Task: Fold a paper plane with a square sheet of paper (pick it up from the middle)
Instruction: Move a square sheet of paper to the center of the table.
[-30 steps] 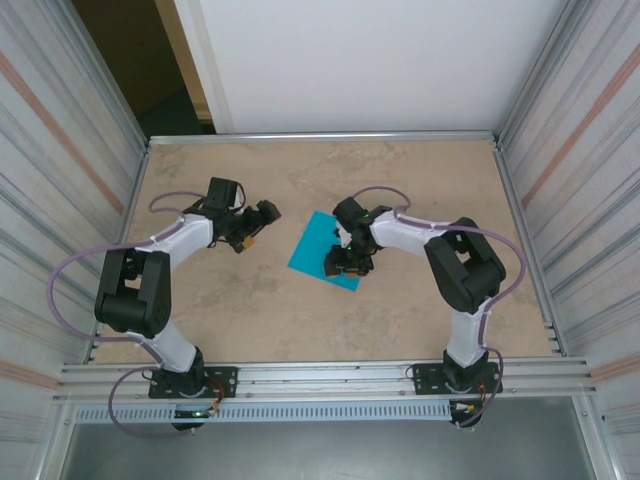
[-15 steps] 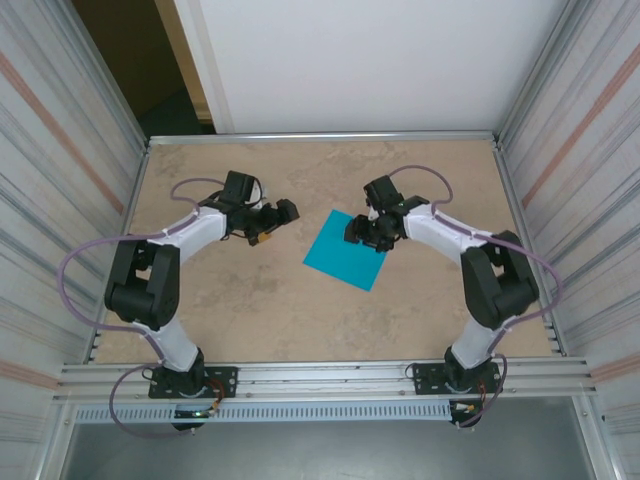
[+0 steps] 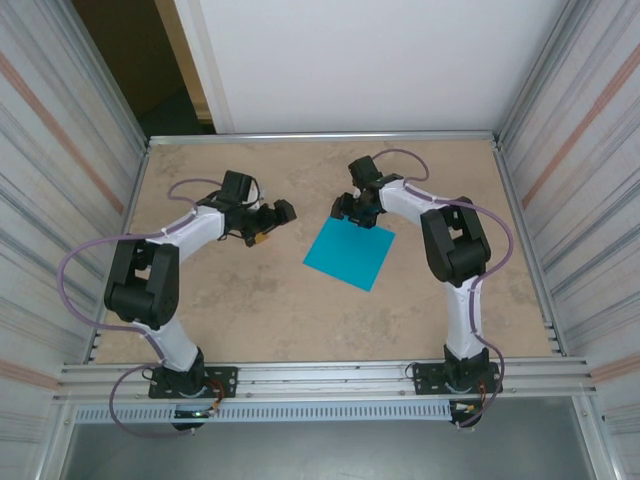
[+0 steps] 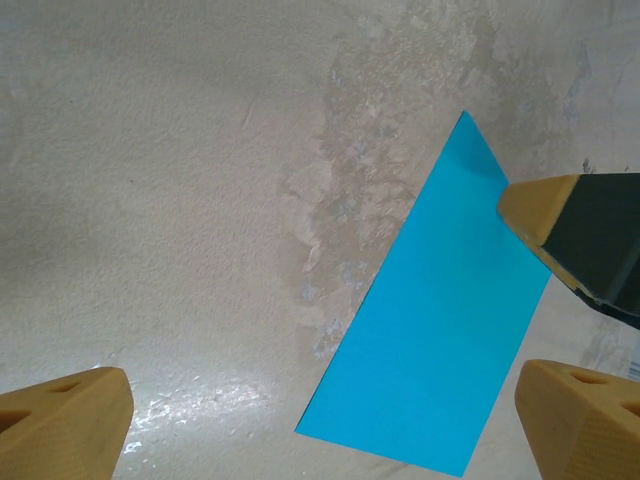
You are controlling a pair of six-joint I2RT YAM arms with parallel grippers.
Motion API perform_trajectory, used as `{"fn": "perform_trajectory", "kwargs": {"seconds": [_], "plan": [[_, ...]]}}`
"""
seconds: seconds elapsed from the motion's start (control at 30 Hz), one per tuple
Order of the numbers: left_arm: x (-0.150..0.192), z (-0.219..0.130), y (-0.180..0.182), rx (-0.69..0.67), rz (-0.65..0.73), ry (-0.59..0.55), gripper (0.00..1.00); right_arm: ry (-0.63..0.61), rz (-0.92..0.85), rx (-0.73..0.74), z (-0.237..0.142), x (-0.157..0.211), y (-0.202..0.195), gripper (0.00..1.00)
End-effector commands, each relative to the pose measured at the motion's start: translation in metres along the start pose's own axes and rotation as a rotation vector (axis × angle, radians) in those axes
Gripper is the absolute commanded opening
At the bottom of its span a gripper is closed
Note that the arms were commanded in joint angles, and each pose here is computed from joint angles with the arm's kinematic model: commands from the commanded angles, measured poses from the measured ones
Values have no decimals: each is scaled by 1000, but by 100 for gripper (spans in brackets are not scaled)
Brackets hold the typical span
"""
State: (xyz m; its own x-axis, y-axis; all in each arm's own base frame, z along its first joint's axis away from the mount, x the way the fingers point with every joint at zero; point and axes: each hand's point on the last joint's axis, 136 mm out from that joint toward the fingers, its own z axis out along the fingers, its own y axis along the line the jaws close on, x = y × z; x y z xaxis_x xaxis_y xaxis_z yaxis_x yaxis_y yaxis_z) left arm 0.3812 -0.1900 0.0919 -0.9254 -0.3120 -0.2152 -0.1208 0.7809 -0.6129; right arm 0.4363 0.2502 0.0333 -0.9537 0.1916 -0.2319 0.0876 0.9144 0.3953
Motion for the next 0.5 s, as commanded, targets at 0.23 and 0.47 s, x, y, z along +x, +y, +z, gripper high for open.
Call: {"fn": "perform_trajectory", "kwargs": {"seconds": [0.23, 0.47], "plan": [[-9, -20, 9, -5, -9, -24, 99, 244, -309, -46, 37, 77, 30, 59], [-8, -22, 8, 8, -16, -20, 99, 237, -370, -137, 10, 80, 59, 58]]}}
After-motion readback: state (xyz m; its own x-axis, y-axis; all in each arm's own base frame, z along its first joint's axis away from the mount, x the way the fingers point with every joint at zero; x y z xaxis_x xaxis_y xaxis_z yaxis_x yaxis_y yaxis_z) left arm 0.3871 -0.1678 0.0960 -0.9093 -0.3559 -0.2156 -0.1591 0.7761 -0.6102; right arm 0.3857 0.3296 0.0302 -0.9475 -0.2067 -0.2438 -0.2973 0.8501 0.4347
